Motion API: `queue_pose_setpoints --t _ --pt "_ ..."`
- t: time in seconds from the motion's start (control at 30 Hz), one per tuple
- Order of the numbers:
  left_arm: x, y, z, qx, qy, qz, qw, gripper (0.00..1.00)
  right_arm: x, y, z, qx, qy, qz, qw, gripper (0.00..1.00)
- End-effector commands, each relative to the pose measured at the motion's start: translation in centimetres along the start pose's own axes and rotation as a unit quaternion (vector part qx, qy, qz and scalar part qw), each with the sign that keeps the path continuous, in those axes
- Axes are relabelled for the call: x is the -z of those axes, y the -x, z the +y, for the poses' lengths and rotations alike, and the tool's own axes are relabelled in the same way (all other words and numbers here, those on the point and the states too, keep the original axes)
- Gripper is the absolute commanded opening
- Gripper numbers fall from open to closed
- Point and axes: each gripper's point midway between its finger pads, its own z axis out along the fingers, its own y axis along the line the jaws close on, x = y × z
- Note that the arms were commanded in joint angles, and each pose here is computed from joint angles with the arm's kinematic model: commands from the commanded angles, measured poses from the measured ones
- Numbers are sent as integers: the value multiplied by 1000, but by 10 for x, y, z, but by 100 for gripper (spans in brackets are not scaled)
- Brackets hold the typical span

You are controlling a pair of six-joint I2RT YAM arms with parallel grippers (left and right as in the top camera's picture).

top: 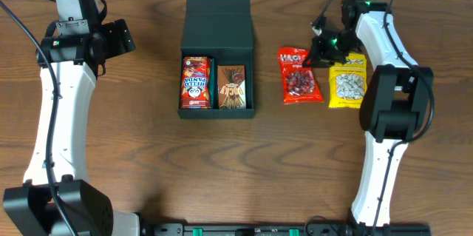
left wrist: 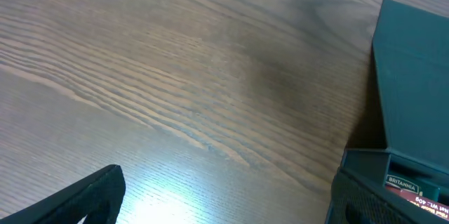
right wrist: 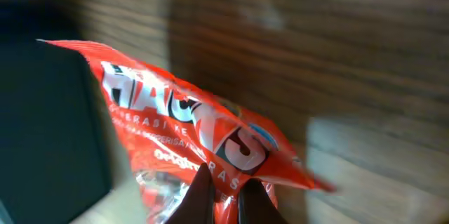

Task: Pack container
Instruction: 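Grasp the red Hacks candy bag with the right gripper, then drop the red Hacks bag into the black box beside Hello Panda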

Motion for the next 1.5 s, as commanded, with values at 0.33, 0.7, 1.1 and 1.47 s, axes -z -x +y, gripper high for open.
queue_pose_setpoints --t 0.33,0.7,1.1,1.47 --pt "-12 -7 2 5 6 17 1000 95 94 4 199 14 51 -133 990 2" --pt "-14 -7 2 11 6 18 1000 95 16 -13 226 -74 -30 -100 992 2" --pt "-14 -5 0 11 3 14 1000 95 -41 -22 204 -119 -97 -67 986 2" --pt "-14 -4 0 11 3 12 1000 95 -56 -29 191 -64 -118 -35 990 99"
